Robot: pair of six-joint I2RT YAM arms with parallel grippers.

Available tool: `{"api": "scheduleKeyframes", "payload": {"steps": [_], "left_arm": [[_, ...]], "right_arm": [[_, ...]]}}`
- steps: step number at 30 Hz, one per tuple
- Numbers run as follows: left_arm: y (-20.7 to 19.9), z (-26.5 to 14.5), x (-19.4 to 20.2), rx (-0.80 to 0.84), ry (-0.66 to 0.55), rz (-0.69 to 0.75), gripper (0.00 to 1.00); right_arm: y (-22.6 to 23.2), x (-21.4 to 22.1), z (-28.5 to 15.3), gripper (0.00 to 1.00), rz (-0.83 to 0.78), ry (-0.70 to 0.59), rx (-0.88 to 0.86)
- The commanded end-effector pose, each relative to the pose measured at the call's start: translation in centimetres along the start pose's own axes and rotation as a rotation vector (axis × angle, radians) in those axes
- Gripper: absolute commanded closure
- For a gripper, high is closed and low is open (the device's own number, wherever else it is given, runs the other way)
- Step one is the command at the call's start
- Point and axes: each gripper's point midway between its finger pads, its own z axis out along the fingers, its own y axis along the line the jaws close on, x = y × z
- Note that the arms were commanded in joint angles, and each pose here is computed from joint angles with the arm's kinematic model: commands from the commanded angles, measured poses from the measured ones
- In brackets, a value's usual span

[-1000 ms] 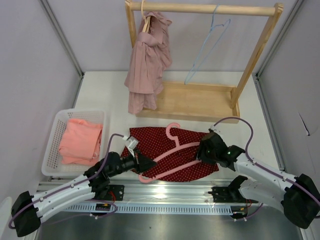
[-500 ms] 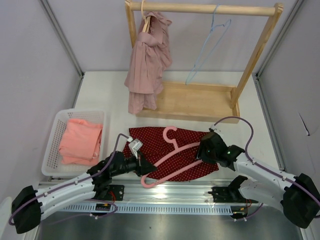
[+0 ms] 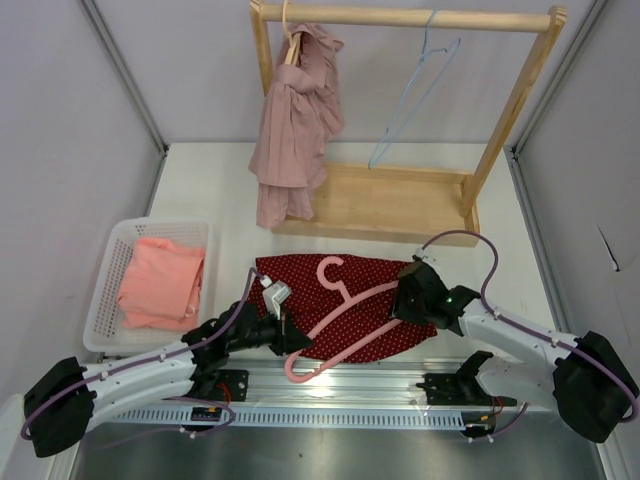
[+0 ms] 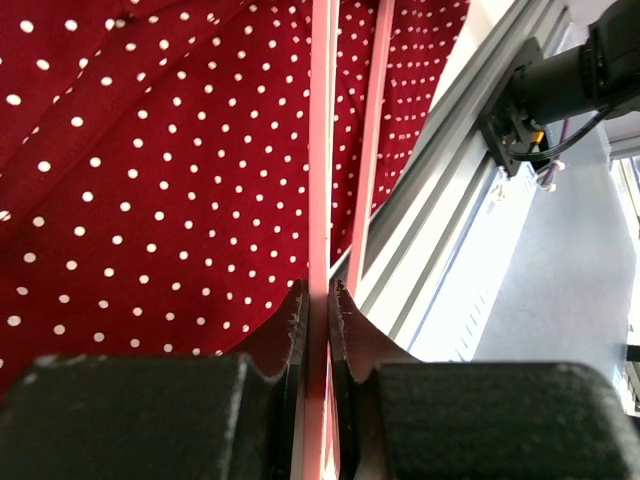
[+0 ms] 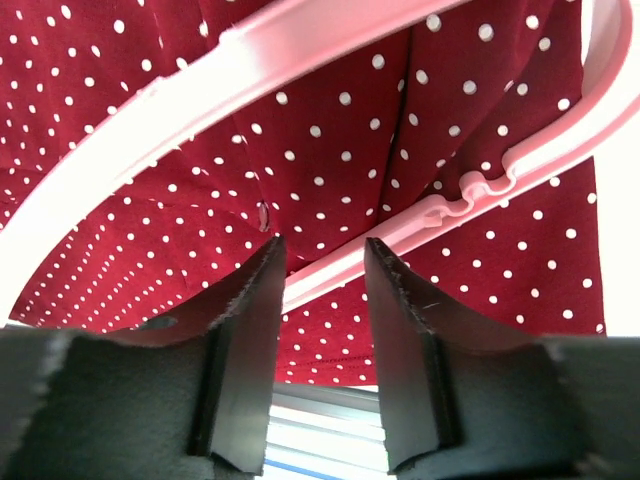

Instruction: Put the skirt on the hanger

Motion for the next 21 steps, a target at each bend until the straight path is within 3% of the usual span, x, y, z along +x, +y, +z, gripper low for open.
{"api": "scheduleKeyframes", "payload": {"steps": [1, 5, 8, 21], "left_arm": [[1.7, -0.2, 2.9, -0.026, 0.071, -0.018, 1.0], [1.9, -0.3, 3.0, -0.036, 0.074, -0.019, 1.0], [1.9, -0.2, 2.9, -0.034, 0.07, -0.018, 1.0], [1.7, -0.2, 2.9, -0.026, 0.071, -0.015, 1.0]], "right_arm": [[2.0, -2.1, -0.2, 0.59, 0.001, -0.066, -0.046], [2.2, -3.2, -0.6, 0.64, -0.002, -0.095, -0.038], [3.0, -4.3, -1.3, 0.58, -0.02, -0.119, -0.044], [1.4, -3.1, -0.5, 0.55, -0.06, -0.096, 0.013]]}}
